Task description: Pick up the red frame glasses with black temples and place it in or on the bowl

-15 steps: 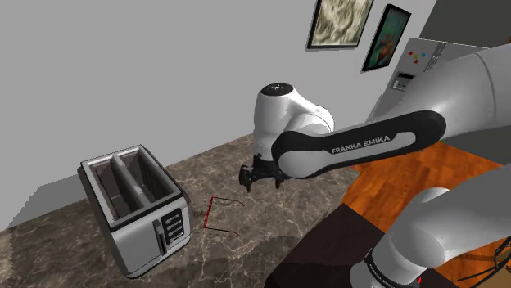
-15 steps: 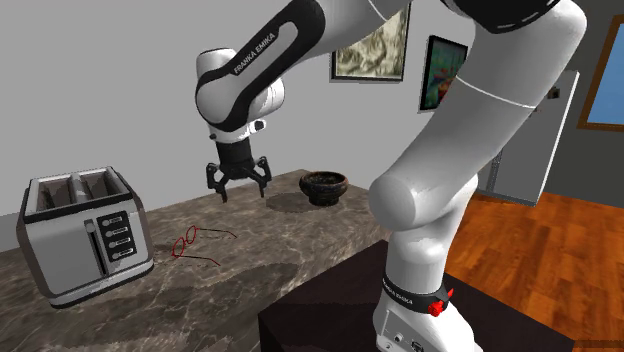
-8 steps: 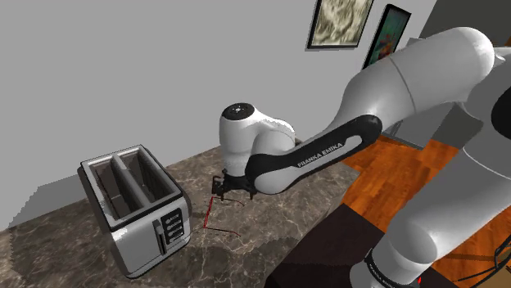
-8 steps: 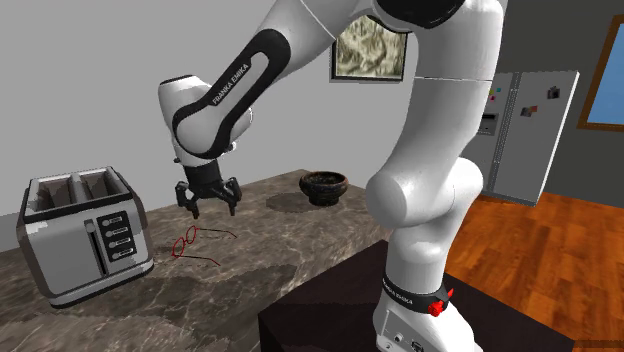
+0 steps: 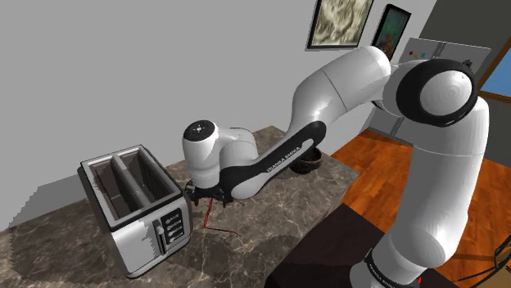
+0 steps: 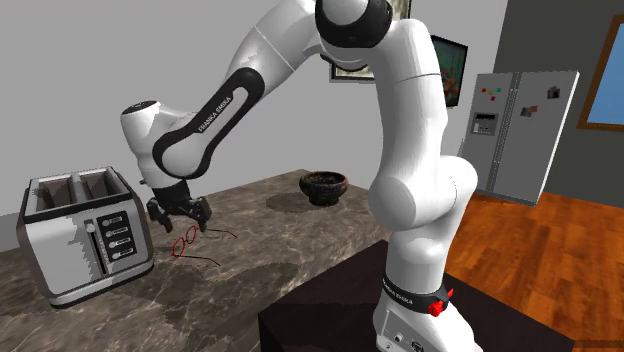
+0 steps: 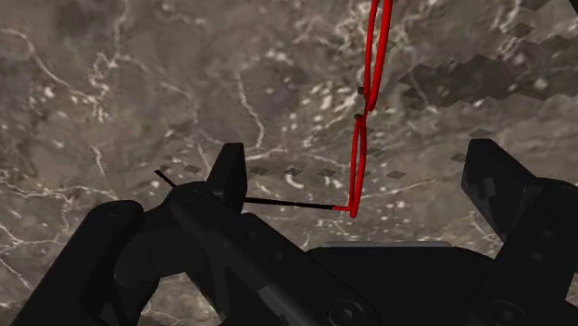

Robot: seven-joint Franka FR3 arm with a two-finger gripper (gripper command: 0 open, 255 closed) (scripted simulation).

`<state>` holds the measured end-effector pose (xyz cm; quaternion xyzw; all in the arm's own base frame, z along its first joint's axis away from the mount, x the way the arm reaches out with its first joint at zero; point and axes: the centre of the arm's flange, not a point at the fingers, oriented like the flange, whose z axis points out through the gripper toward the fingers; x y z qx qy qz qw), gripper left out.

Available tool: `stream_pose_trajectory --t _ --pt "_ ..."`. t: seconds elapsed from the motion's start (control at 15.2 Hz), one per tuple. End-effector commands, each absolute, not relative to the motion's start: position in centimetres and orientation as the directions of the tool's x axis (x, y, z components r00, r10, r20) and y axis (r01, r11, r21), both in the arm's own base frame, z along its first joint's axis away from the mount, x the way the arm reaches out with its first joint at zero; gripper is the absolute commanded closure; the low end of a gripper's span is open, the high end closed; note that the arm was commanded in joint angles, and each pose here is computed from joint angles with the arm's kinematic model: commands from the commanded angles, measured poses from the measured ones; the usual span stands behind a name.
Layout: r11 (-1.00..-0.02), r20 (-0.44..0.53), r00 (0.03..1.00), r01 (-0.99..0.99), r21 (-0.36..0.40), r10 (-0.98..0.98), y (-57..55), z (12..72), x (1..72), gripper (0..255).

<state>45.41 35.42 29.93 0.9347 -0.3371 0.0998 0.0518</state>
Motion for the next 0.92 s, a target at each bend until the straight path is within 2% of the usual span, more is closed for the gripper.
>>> stream_pose_trajectory --t 0.0,0.4,0.86 --pt "-0.761 0.228 0.745 -0.649 0.027 -0.627 35.9 28.9 46.1 0" --pt "-0.761 0.228 0.745 -0.649 0.027 -0.627 35.3 25.6 46.6 0" --pt "-0.761 0.228 0.745 -0.649 0.027 -0.627 35.3 25.6 46.6 0"
